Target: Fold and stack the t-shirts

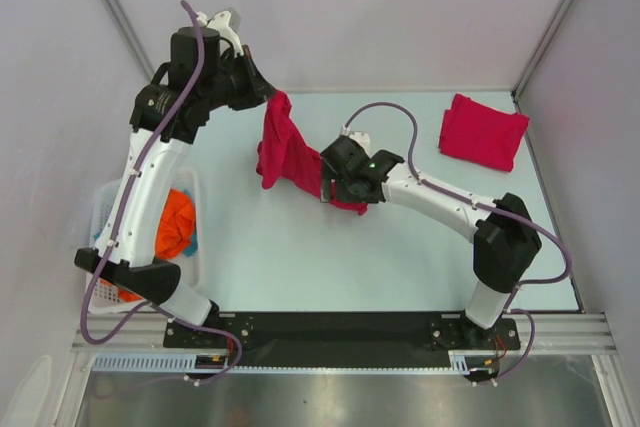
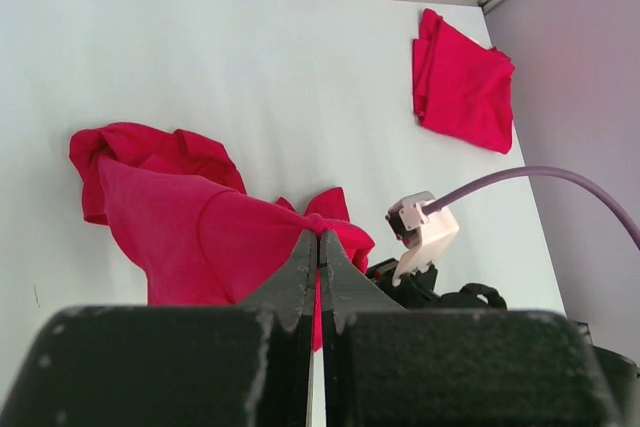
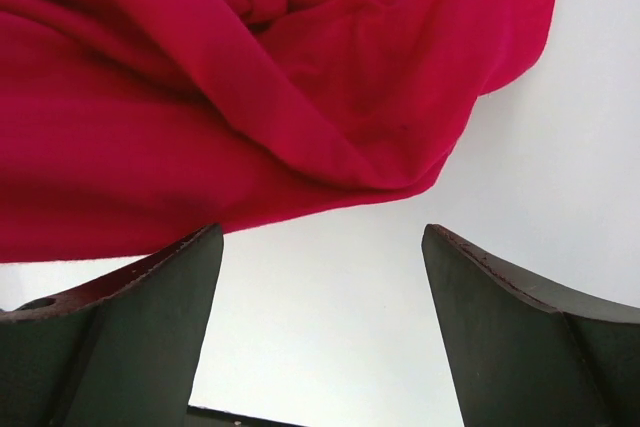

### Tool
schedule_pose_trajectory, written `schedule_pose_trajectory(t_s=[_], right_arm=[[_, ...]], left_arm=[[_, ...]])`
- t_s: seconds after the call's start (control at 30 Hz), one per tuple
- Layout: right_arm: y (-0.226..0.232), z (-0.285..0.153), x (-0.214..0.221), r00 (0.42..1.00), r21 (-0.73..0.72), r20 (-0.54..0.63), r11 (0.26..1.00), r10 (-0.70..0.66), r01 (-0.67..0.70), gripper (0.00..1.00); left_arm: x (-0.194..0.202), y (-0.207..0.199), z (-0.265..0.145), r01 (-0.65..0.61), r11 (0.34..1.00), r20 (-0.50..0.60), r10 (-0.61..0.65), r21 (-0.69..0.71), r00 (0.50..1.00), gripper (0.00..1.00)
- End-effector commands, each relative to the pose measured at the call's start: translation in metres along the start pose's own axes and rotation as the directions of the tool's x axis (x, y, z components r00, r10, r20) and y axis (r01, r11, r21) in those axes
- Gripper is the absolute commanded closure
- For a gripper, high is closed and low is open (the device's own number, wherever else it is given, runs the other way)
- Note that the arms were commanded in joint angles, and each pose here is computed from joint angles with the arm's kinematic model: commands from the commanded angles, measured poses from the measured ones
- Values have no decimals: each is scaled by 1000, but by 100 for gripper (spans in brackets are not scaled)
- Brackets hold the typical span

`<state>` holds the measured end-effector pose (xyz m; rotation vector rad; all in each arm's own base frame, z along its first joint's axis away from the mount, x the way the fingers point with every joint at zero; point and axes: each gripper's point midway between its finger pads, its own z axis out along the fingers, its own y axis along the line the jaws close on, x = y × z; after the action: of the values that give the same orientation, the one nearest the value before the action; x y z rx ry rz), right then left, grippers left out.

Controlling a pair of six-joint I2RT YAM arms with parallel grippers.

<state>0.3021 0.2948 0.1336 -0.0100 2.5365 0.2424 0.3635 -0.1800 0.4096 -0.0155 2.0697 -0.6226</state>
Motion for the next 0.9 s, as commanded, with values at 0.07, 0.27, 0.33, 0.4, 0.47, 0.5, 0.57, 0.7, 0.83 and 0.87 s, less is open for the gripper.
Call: schedule_pose_trajectory(t_s=[0.07,0.27,0.33,0.4,0.47,0.5,0.57,0.7,0.83,0.87], right_arm=[[-1,-1,-2,999,21,19,999,31,-31,14],[-2,10,17,1000,24,-17,1000,21,-20,15],[-1,14,24,999,21,-31,1000,14,-14,15],[0,17,28,999,23,-38,1000,13,-12,15],[1,21,33,999,22,-46,1000,9,-8,16],[1,22,33,999,24,-46,1000,7,-6,16],[0,26,34,999,34,-46,999,-2,3,16],[-6,35,32,999,70,-36,997,-21,23,16],[-11,43,32,999,90,-42,995,-33,37,16],[-12,43,31,999,94,-37,995,-35,38,16]], left_arm=[[-23,-7,-12,-23,999,75,21,23,997,100],[-30,-7,-12,-18,999,89,15,27,996,100],[-31,-7,-10,-15,999,87,13,29,996,100],[-34,-8,-11,-14,999,94,11,32,996,100],[-37,-9,-12,-15,999,98,12,33,995,100],[-38,-9,-12,-16,999,98,13,30,995,100],[-39,-8,-13,-18,999,100,16,28,995,100],[-38,-6,-19,-21,1000,103,19,23,994,100],[-36,-3,-22,-18,1000,102,16,16,995,100],[-37,-3,-25,-19,1000,106,17,16,994,100]])
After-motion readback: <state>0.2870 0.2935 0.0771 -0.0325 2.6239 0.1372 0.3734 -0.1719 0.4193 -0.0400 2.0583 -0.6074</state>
